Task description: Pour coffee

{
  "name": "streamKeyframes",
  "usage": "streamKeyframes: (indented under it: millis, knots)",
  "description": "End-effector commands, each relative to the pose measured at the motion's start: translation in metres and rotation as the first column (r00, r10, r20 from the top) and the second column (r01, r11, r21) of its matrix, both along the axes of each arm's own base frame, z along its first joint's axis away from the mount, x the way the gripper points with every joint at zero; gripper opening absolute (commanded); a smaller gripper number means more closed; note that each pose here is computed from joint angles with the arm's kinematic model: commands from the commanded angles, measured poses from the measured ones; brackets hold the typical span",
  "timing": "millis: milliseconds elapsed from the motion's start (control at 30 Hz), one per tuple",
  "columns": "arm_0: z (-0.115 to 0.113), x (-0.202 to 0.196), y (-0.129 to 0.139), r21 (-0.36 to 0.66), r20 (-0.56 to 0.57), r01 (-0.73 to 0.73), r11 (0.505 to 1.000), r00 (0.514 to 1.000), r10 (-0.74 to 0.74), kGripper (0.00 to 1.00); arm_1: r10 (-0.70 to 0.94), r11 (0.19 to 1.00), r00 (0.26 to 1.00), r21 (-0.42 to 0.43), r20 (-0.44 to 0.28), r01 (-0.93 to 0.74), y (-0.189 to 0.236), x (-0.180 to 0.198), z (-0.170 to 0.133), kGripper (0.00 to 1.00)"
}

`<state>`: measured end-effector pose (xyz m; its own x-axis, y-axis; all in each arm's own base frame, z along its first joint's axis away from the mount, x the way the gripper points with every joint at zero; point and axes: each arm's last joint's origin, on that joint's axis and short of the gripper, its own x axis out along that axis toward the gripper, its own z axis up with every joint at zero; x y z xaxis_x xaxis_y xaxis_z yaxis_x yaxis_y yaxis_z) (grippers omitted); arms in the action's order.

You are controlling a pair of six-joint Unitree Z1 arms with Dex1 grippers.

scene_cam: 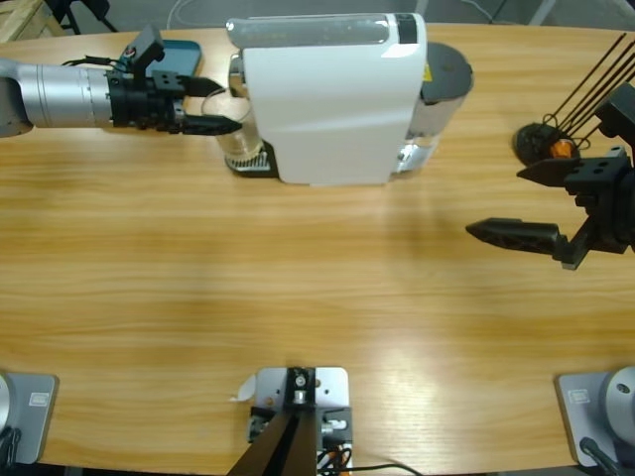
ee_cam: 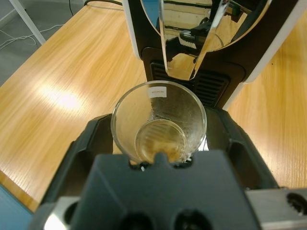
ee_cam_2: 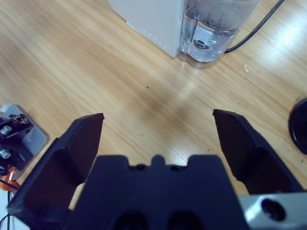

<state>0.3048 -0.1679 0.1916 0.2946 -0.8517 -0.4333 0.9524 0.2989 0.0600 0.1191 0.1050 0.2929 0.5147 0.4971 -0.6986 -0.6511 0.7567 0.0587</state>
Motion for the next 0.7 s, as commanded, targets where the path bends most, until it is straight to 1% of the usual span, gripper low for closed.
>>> streamKeyframes:
  millis: [33, 267, 367, 467, 600, 667, 700]
  knots:
    - [-0.018, -0.004, -0.001, 0.030, -0.057, 0.010, 0.999, 0.998, -0.008, 0.000, 0.005, 1.000, 1.000, -0.025, -0.023, -0.006, -0.001, -0.001, -0.011, 1.000]
    - [-0.019, -0.010, 0.003, 0.031, -0.053, 0.023, 0.999, 0.998, -0.021, 0.000, 0.005, 1.000, 1.000, -0.022, -0.018, -0.006, -0.002, -0.002, -0.010, 1.000]
    - [-0.012, -0.016, 0.011, 0.027, -0.045, 0.008, 1.000, 0.999, -0.007, 0.000, 0.005, 1.000, 1.000, -0.020, -0.017, -0.005, -0.002, -0.003, -0.010, 1.000]
    - [0.005, -0.021, 0.028, 0.008, -0.011, -0.042, 0.999, 0.999, 0.042, 0.000, 0.005, 1.000, 1.000, -0.020, -0.017, -0.005, -0.002, -0.003, -0.010, 1.000]
    - [0.019, -0.026, 0.052, -0.022, 0.001, -0.106, 0.994, 0.994, 0.106, 0.000, 0.005, 1.000, 1.000, -0.017, -0.013, -0.005, -0.003, -0.003, -0.009, 1.000]
    - [0.033, -0.025, 0.070, -0.033, 0.032, -0.192, 0.981, 0.981, 0.193, 0.000, 0.004, 1.000, 1.000, -0.017, -0.010, -0.004, -0.004, -0.004, -0.009, 1.000]
    - [0.038, -0.023, 0.077, -0.028, 0.049, -0.258, 0.966, 0.964, 0.259, 0.000, 0.002, 1.000, 1.000, -0.019, -0.010, -0.002, -0.004, -0.004, -0.009, 1.000]
